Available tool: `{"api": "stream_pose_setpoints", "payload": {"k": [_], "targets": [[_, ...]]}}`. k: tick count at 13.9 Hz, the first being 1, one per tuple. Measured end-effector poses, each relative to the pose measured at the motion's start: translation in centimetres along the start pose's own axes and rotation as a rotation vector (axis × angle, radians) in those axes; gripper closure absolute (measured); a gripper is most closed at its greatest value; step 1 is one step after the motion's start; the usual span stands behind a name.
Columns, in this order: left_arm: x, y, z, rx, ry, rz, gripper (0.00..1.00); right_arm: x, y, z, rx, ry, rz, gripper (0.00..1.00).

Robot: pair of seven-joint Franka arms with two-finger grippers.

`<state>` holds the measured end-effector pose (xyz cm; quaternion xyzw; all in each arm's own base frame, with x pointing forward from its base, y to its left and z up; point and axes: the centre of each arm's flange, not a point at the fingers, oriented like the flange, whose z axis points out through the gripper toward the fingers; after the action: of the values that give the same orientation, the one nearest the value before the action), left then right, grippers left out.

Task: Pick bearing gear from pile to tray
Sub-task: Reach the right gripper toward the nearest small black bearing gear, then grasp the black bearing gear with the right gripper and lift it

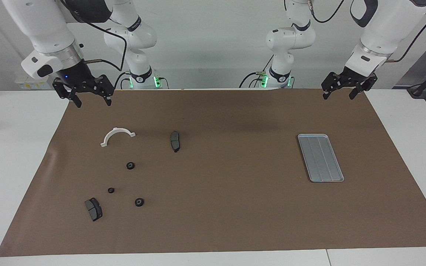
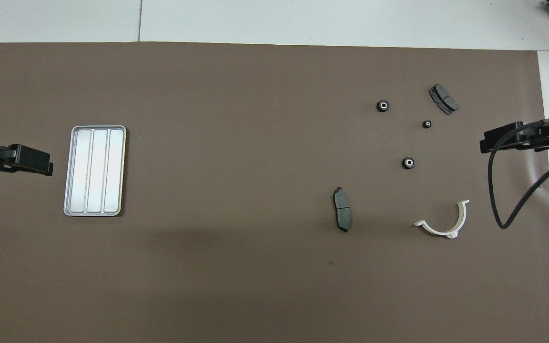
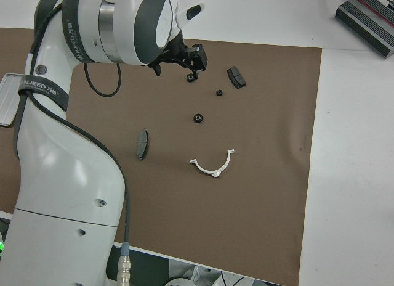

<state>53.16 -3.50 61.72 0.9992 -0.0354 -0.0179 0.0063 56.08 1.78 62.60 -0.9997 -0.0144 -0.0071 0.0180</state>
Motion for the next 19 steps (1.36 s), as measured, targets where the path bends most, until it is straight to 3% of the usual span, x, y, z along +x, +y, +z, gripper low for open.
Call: {"api": "stream_pose_setpoints", "payload": {"k": [6, 14, 19], "targets": [[0.0, 0.0, 0.0, 0.000, 0.000, 0.000, 0.00, 0.6, -1.4, 6.2, 0.000, 0.002, -0.093, 0.00], [0.0, 0.0, 0.0, 0.000, 0.000, 0.000, 0.00, 8.6, -0.6, 21.8, -0.023, 0.054, -0.141, 0.00], [0.0, 0.0, 0.0, 0.000, 0.000, 0.000, 0.00, 9.2, -0.4, 29.3, -0.026, -0.016, -0.140, 0.00]]}}
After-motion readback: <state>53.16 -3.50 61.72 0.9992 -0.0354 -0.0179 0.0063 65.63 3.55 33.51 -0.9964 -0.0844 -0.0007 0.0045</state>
